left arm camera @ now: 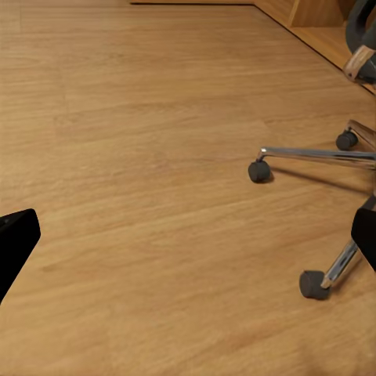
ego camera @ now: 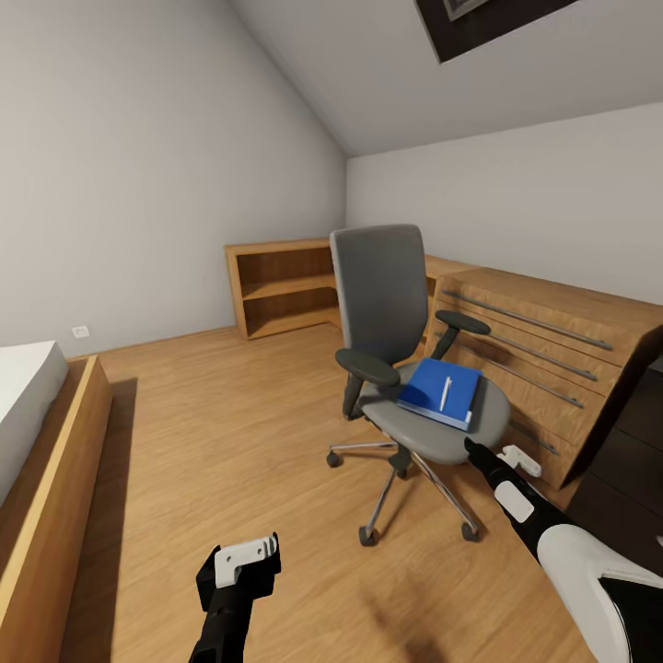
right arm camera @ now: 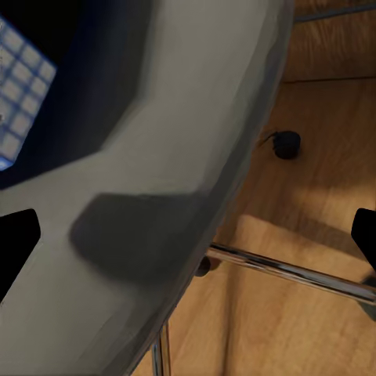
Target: In the bedroom, organize the workspace by keeping the computer under the desk, ensuring the monitor is on the desk, placing the keyboard on the desk next to the monitor, placing the mouse on the desk next to the keyboard, moving the folder from the swivel chair onto the desk next to the mouse, stacking the notebook on top of the folder with the pen on top of the notebook, and positioning the swivel chair next to the desk.
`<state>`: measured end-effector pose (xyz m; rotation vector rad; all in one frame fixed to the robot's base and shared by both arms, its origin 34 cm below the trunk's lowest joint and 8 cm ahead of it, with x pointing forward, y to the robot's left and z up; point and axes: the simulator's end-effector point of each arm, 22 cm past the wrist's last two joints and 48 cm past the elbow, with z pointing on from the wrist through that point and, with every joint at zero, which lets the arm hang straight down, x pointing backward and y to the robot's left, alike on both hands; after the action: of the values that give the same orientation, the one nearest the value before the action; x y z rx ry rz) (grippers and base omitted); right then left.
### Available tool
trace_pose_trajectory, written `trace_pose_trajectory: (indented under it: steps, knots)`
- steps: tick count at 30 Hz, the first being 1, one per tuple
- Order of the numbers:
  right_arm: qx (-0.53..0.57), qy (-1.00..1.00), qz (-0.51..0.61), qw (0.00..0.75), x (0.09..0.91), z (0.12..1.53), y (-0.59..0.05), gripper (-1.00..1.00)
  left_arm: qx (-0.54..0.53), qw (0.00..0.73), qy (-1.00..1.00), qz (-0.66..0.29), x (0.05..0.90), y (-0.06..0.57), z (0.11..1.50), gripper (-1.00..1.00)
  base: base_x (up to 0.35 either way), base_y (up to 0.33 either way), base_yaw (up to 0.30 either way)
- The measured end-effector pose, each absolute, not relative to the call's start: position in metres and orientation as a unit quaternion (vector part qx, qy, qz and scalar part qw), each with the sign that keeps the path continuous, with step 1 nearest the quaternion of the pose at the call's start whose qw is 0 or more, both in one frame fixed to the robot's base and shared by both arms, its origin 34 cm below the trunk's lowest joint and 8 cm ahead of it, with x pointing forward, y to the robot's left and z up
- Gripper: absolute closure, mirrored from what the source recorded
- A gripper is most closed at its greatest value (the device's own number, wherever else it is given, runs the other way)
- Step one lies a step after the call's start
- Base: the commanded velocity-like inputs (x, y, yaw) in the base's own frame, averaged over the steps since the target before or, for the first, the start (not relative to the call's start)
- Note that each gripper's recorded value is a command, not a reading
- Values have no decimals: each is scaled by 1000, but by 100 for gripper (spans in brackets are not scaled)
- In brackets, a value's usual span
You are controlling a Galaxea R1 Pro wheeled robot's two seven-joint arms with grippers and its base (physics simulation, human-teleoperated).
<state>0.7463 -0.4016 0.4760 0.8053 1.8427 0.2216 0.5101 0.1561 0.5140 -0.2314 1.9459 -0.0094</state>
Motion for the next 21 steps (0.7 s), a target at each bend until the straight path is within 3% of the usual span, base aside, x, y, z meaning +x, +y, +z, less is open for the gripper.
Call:
trace_pose_trajectory:
  steps: [21]
  knots:
    - [339, 767, 94, 536, 749, 481, -404, -100, -98, 557, 824, -4, 510, 156, 514, -100, 194, 154, 0]
